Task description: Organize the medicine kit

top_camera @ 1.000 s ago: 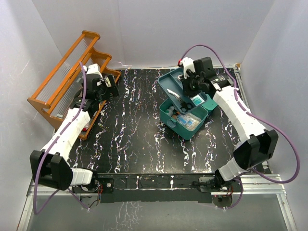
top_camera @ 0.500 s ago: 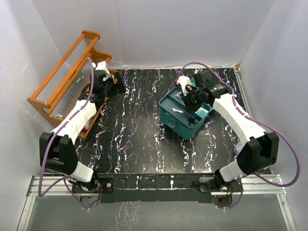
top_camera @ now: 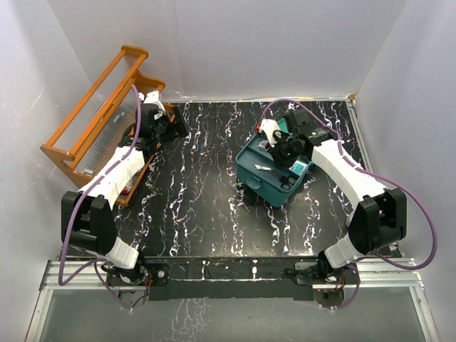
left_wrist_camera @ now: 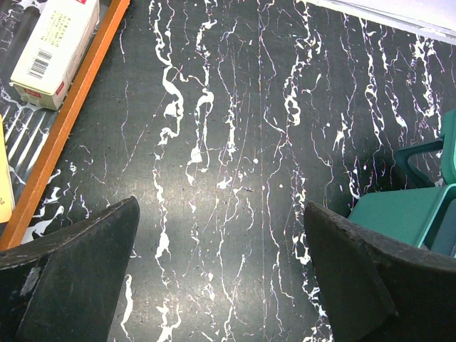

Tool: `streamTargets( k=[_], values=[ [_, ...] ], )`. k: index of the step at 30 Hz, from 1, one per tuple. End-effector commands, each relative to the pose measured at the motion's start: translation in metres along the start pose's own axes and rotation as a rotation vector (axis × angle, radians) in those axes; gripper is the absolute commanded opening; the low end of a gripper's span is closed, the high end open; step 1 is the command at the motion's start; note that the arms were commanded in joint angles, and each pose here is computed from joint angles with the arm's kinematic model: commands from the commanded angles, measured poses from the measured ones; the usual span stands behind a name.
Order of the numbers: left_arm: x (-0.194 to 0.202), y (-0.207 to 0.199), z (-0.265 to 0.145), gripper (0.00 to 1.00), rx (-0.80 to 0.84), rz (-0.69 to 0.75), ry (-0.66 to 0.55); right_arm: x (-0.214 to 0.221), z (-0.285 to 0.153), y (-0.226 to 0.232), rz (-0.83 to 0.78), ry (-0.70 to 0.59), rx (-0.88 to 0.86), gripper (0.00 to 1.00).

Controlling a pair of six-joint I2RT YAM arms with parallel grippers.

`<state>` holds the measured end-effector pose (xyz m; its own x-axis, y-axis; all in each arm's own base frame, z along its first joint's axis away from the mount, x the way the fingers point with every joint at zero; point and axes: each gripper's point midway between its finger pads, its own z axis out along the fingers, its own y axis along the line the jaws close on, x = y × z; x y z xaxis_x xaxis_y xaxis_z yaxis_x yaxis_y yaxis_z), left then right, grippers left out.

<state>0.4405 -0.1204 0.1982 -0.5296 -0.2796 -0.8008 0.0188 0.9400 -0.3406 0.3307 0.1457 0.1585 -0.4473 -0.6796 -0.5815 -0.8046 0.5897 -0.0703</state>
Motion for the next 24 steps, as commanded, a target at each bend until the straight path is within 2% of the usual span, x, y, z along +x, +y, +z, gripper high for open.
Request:
streamTargets(
  k=[1, 13, 24],
  values=[
    [-0.017, -0.009, -0.003, 0.99, 0.028, -0.011, -0.046, -0.017, 0.0, -0.014, -0.033, -0.09, 0.042, 0.0],
    [-0.012, -0.014, 0.001, 0.99, 0.041, -0.011, -0.035, -0.018, 0.003, -0.026, -0.008, -0.129, 0.097, 0.0],
    [-0.008, -0.014, -0.001, 0.99, 0.044, -0.015, -0.025, -0.007, 0.009, -0.014, 0.013, -0.12, 0.059, 0.0]
  ],
)
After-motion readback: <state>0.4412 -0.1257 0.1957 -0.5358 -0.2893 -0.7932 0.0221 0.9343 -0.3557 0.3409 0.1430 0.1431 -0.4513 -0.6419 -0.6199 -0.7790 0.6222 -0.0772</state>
